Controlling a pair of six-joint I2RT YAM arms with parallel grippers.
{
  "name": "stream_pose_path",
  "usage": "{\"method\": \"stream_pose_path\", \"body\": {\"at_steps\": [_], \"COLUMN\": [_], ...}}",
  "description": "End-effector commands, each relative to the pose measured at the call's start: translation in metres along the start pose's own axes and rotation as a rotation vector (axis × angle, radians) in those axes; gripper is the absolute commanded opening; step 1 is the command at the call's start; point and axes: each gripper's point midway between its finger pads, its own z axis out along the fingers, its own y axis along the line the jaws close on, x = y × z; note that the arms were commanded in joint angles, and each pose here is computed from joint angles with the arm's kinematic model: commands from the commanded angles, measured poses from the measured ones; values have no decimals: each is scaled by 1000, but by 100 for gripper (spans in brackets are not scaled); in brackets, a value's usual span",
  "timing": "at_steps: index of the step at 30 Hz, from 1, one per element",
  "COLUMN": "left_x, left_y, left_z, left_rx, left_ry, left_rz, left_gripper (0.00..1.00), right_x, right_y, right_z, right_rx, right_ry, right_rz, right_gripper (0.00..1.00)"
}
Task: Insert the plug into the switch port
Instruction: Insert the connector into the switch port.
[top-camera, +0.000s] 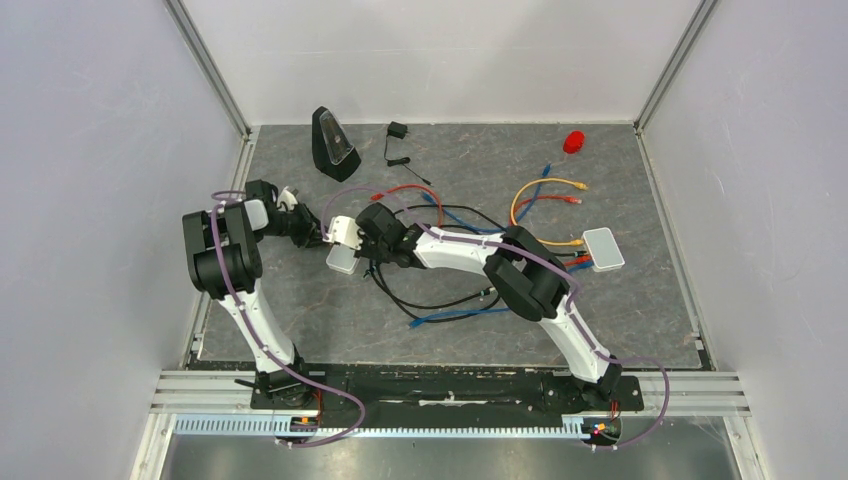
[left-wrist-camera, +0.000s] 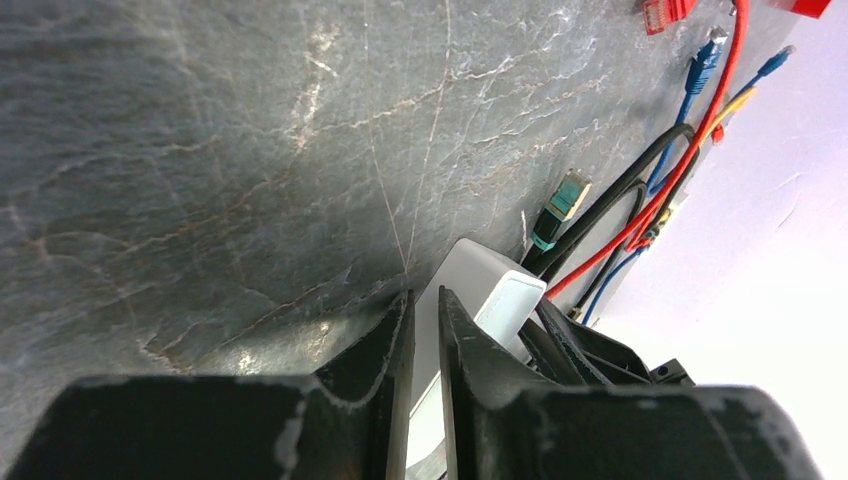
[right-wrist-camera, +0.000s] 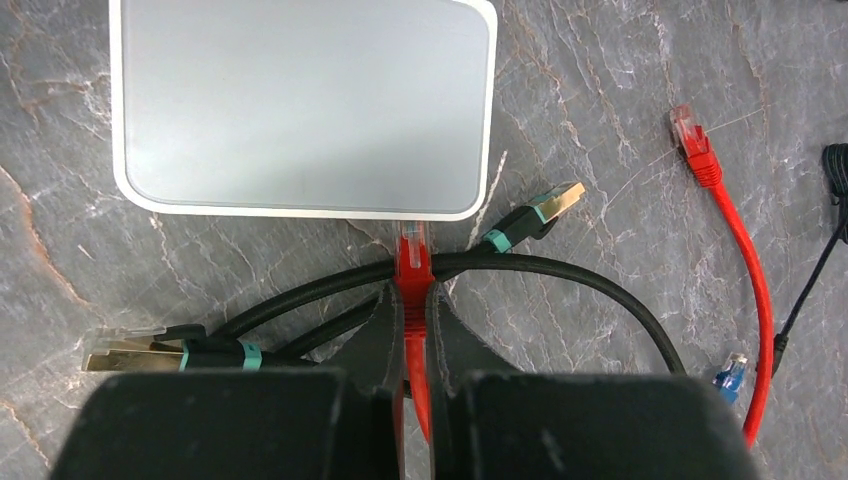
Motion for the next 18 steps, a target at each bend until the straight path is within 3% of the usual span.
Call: {"method": "stream_pose_path", "body": {"at_steps": [1,10,18], "left_x": [51,74,82], "left_y": [-17,-22,-25], "left_z": [12,15,9], "left_rx": [99,107,109], "left_ry": [150,172,164], "left_rz": [-54,-55,-63], "left_gripper": [21,20,19], "right_x": [-49,-58,-54], "right_y": [15,-2,6], "right_z": [0,-1,-5], "right_rx": [-67,44,112], "right_ry": [-199,-158,-169], "right_rz": [14,113,9], "right_gripper": [0,0,0]}}
